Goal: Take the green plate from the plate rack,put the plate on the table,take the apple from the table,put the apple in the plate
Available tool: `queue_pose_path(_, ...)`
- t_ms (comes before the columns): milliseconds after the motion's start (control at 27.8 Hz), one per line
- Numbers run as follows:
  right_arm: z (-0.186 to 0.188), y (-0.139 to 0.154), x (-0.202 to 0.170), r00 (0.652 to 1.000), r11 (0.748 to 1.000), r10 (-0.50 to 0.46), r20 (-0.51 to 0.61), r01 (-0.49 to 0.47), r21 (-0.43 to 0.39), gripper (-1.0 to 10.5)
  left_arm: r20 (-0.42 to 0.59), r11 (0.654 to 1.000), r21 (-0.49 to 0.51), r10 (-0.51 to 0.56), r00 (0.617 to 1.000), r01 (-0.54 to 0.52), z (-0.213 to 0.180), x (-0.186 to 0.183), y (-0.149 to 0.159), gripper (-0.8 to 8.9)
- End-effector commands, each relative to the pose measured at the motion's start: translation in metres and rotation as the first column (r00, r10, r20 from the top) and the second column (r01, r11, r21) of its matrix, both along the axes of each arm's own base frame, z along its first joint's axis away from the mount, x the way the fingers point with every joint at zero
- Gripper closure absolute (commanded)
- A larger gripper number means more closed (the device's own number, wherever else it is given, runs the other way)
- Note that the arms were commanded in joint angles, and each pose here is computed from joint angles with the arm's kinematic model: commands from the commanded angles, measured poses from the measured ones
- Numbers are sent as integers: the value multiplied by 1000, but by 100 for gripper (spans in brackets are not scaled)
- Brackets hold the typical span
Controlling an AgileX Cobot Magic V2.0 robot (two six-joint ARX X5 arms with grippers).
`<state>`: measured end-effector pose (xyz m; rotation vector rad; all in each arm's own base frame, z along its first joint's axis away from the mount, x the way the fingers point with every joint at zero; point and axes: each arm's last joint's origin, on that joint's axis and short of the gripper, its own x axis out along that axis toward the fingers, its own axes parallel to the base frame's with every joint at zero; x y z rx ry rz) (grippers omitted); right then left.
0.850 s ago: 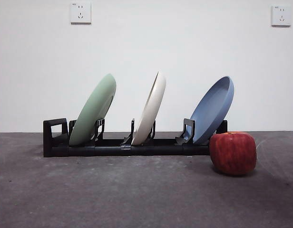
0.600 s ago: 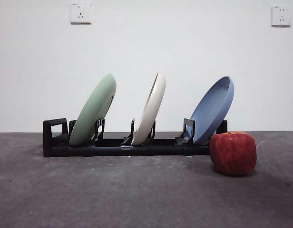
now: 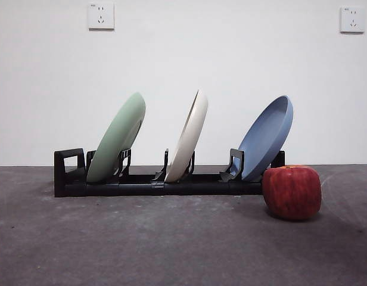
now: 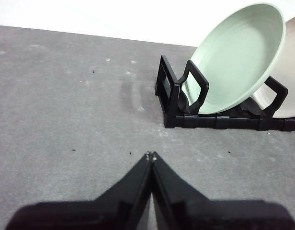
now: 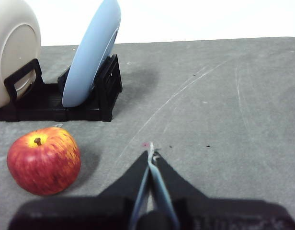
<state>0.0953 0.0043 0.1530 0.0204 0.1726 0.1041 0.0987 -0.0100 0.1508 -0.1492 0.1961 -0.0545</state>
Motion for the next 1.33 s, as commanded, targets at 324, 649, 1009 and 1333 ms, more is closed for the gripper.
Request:
queue_pose_path(324,69,1,-10,995,901,-26,91,-16,433,957,135,963,-184,-172,976,195,60,-3,-5,819)
queue_pose_path(649,202,6,16,986,929,159,43,-164,331,957,155,887,-187,-397,904,422,173,22,-15,819)
queue_pose_path(1009,261,20,83,861,902,392,-324,-291,317,948,-127,844,-218,-522,843,490,243,75,-25,818)
queue_pose_path(1333,261,57,131,746,872,489,-452,-398,287,944,-284,824,-209,-566,774,526,254,124,-39,813)
